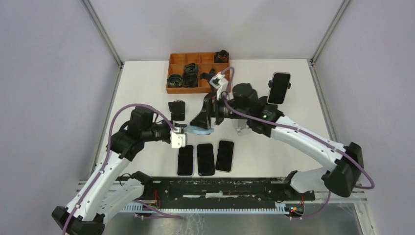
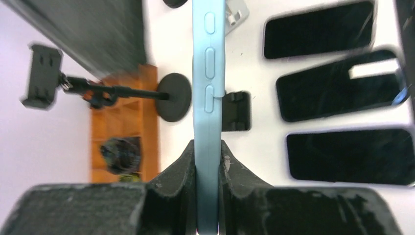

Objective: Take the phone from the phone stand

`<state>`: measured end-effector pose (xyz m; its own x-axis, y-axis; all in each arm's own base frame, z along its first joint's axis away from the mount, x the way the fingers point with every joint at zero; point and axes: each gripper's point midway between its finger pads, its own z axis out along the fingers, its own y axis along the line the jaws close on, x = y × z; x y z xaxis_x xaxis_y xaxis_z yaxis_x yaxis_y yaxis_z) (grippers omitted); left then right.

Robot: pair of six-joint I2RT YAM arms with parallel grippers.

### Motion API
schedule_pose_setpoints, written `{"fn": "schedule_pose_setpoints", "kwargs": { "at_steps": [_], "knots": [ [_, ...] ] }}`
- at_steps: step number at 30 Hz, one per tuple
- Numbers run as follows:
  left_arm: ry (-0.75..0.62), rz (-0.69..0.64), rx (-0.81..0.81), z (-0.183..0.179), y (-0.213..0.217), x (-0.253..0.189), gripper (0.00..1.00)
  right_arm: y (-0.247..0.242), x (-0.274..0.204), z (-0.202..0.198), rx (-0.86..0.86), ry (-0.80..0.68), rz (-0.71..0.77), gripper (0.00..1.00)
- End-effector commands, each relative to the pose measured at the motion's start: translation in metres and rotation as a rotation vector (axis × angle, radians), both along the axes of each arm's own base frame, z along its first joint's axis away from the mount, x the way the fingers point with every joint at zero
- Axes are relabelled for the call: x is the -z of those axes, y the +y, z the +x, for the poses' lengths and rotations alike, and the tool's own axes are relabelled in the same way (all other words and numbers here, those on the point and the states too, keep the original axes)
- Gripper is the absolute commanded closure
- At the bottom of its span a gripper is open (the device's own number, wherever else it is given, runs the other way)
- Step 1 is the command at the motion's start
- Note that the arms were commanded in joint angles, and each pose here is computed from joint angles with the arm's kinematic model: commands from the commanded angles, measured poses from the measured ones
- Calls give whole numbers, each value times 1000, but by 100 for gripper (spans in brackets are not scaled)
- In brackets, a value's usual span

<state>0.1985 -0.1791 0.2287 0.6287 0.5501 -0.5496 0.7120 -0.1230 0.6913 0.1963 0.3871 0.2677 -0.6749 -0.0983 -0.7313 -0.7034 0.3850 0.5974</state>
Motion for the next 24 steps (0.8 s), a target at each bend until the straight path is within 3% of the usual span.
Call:
{"fn": "schedule_pose_setpoints", "kwargs": {
  "at_steps": [1, 6, 13, 24],
  "knots": [
    [369, -370, -155, -9, -27, -55, 98, -37, -113, 18, 81, -246, 279, 2],
    [673, -597, -177, -22, -47, -88, 98, -71, -137, 22, 144, -325, 342, 2],
    [874, -790, -158, -28, -58, -137, 98, -93, -126, 1, 150, -305, 466, 2],
    [1034, -774, -36, -49, -68, -158, 98, -68, -118, -29, 10, -222, 680, 19]
  ]
}}
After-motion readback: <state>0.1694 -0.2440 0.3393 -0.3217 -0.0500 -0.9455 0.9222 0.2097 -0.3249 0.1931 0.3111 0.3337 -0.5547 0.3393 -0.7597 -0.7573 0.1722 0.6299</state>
